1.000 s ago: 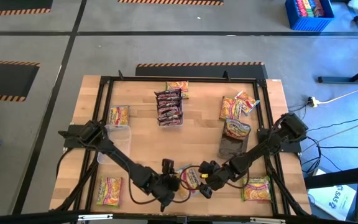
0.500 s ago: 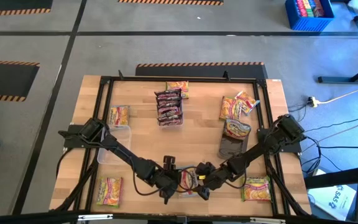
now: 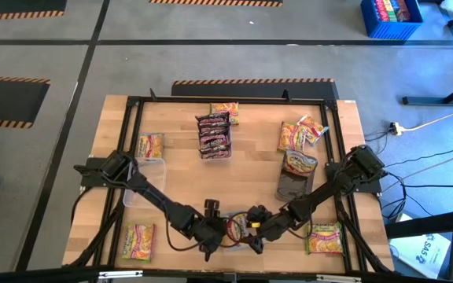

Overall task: Sort Maruchan noodles
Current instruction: Put the blue noodle pack into the black bin

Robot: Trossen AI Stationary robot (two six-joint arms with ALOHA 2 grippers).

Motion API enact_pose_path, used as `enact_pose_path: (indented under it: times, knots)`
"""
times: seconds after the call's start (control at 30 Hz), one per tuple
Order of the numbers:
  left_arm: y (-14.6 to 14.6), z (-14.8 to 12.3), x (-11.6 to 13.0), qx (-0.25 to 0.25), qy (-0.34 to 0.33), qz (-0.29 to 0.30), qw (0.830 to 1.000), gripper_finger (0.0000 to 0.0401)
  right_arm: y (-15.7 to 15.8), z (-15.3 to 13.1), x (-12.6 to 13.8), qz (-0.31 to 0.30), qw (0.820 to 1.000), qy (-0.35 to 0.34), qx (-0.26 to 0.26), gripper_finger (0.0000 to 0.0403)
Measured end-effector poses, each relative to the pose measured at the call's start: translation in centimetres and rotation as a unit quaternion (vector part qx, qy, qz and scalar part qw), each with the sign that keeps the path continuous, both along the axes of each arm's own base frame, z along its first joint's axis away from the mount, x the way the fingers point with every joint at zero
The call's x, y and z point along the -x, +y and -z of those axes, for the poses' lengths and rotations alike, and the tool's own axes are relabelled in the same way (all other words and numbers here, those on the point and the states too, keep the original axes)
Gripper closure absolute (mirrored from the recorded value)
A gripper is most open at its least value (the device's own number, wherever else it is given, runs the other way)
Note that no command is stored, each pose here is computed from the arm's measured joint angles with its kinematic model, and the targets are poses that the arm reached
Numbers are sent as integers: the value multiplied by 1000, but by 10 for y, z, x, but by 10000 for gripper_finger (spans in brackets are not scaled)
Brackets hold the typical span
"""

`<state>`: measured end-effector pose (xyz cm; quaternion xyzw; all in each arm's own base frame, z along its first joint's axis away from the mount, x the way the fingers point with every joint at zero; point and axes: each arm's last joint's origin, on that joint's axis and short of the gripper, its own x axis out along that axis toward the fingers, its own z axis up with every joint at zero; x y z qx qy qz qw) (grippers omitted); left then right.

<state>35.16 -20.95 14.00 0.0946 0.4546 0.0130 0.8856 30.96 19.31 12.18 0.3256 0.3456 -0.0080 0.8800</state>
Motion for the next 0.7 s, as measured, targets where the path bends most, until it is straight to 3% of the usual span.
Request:
enact_pose_path:
  times: [0.27,0.7]
  knots:
    - [-9,-5,0,-21,-31,3,999,206,1,-11,-8,27,998,-58,-17,91]
    - [-10,-8,-1,-40,-43,10,998,206,-4,-5,-5,36,999,-26,-2,96]
